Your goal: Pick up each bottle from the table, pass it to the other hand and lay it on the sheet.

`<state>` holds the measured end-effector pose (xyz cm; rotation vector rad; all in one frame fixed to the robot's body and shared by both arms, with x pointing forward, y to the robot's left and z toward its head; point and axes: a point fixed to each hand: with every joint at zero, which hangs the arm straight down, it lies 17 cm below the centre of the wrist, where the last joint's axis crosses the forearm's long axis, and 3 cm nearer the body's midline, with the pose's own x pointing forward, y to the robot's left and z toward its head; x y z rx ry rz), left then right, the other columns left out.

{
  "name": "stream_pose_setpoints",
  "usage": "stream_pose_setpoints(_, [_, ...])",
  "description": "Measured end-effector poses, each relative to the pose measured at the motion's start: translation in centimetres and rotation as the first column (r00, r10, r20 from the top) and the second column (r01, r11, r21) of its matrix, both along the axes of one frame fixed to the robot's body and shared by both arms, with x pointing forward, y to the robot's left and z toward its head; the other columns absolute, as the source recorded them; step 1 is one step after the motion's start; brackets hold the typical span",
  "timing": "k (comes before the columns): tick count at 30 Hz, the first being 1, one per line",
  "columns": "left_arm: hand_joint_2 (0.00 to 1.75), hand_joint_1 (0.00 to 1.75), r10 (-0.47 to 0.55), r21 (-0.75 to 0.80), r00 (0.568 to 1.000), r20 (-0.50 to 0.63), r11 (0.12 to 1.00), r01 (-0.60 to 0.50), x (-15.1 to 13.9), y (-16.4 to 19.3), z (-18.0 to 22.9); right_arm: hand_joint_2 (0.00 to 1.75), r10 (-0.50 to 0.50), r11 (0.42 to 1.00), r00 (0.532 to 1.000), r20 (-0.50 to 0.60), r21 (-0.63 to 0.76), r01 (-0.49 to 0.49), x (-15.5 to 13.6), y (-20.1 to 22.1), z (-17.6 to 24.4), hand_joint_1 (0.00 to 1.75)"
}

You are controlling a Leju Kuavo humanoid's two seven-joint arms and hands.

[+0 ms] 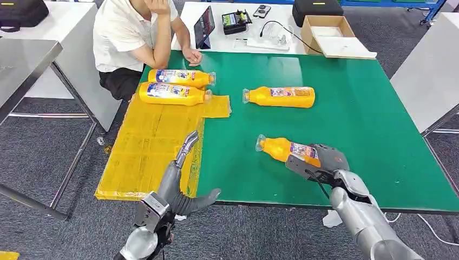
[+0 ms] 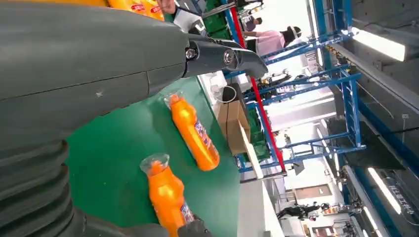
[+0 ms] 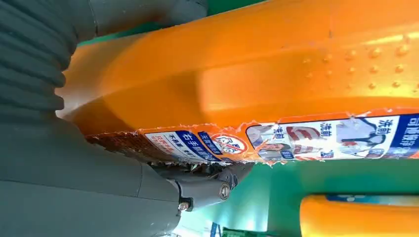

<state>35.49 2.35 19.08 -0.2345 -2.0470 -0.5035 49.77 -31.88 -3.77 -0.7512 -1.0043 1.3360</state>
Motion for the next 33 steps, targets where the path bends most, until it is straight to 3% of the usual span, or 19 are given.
stream_pose_setpoints(4, [1.75, 0.00, 0.021, -0.019, 1.000, -0.015, 1.000, -0.021, 0.3, 0.4, 0.0, 1.75, 0.019, 0.998, 1.000, 0.013, 0.065, -0.019, -0.3, 0.9, 0.0, 1.75])
stream_pose_setpoints(9, [1.75, 0.00, 0.081, -0.194, 0.973, -0.218, 0.973, -0.124, 1.3, 2.3, -1.5, 1.75, 0.031, 0.950, 0.998, 0.060, 0.310, -0.048, -2.6, 4.0, 0.7, 1.75])
stream_pose_setpoints(17, [1.75, 0.00, 0.089, -0.222, 0.965, -0.246, 0.964, -0.145, 1.4, 2.4, -1.6, 1.75, 0.040, 0.931, 0.996, 0.085, 0.357, -0.068, -4.3, 5.5, 1.2, 1.75])
stream_pose_setpoints(19, [1.75, 0.00, 0.075, -0.262, 0.947, -0.313, 0.951, -0.162, 1.7, 2.7, -2.3, 1.75, 0.044, 0.922, 0.994, 0.103, 0.380, -0.081, -4.5, 5.8, 1.6, 1.75])
stream_pose_setpoints(22, [1.75, 0.00, 0.006, -0.389, 0.877, -0.480, 0.895, -0.219, 2.1, 3.4, -4.4, 1.75, 0.062, 0.869, 0.985, 0.163, 0.476, -0.134, -5.5, 8.3, 3.3, 1.75])
stream_pose_setpoints(27, [1.75, 0.00, -0.087, -0.460, 0.818, -0.568, 0.858, -0.228, 1.7, 2.8, -7.0, 1.75, 0.066, 0.772, 0.962, 0.265, 0.598, -0.217, -6.9, 13.4, 6.7, 1.75])
stream_pose_setpoints(30, [1.75, 0.00, -0.129, -0.478, 0.805, -0.579, 0.854, -0.207, 1.4, 2.0, -7.5, 1.75, 0.065, 0.718, 0.948, 0.311, 0.646, -0.261, -7.4, 16.1, 8.5, 1.75])
stream_pose_setpoints(33, [1.75, 0.00, -0.154, -0.474, 0.831, -0.535, 0.869, -0.144, 1.1, 0.7, -6.5, 1.75, 0.072, 0.654, 0.937, 0.342, 0.693, -0.303, -7.7, 18.7, 10.3, 1.75])
